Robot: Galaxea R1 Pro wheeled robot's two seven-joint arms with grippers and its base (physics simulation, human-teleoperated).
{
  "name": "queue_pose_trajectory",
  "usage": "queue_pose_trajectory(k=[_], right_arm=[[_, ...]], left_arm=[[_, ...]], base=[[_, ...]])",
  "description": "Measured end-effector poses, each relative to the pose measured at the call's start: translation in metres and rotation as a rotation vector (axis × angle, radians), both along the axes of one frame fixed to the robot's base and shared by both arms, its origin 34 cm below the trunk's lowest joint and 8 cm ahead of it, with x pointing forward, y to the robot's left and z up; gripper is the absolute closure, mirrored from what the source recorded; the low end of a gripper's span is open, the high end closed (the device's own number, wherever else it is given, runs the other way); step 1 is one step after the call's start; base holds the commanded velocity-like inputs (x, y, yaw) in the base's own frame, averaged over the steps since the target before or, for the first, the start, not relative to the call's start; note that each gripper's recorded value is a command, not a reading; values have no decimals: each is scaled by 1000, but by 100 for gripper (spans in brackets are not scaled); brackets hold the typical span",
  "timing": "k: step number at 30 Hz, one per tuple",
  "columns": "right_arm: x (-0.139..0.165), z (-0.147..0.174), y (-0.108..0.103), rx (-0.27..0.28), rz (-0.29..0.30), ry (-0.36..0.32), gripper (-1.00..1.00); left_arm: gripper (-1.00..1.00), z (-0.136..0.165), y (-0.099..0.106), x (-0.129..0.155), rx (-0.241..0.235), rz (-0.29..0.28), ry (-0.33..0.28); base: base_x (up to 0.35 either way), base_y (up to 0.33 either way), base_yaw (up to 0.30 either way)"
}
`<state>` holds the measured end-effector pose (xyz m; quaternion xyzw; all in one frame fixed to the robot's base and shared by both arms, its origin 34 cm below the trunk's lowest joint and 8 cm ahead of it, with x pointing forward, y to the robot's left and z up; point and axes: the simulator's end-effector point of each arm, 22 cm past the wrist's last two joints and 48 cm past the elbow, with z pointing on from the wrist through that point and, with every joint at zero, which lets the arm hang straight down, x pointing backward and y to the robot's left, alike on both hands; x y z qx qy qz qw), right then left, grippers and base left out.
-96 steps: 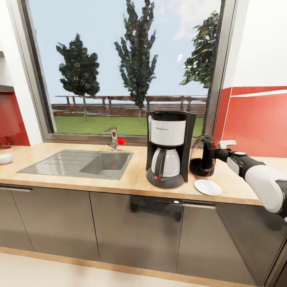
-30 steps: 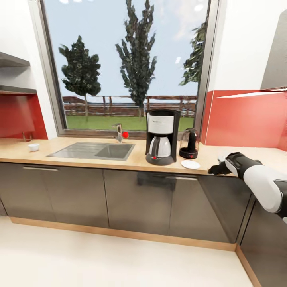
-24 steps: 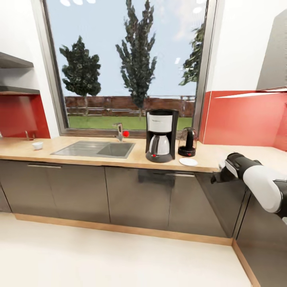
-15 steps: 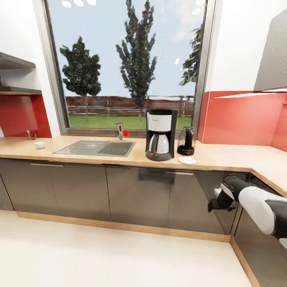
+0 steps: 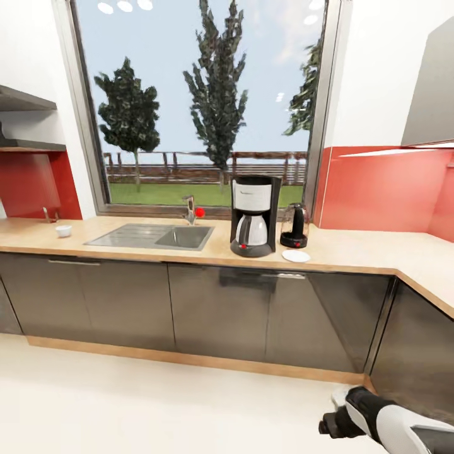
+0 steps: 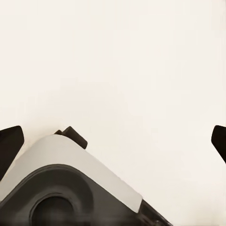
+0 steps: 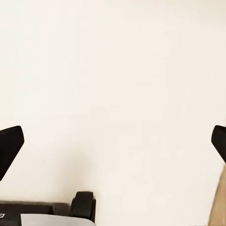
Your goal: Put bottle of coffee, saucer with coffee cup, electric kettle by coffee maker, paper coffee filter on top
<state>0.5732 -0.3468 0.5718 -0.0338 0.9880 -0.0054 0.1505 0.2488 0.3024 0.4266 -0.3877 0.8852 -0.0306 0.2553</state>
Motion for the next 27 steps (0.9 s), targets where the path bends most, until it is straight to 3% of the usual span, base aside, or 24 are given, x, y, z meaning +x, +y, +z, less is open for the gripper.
queue_pose_trajectory(k=[6,11,21,25,27], right_arm=[[-58,-48,16,-1,-43,-82,-100],[-98,-66,11,-80,-63,-219,-100],[-140,-68,15,-96,-57,-200,-100],[-156,-76,31,-87,-32,-169,-100],[-163,-79,30,-92,-15,-163,-100]], left_arm=[[-100,7,-9,-6,17,-15,40],[-100,13,-18,-10,57,-46,94],[-100,35,-28,15,105,-108,88],[-100,33,-12,8,118,-107,104],[-100,34,-14,9,118,-107,101]], base=[[0,0,0],[0,0,0],[0,0,0],[0,0,0],[0,0,0]])
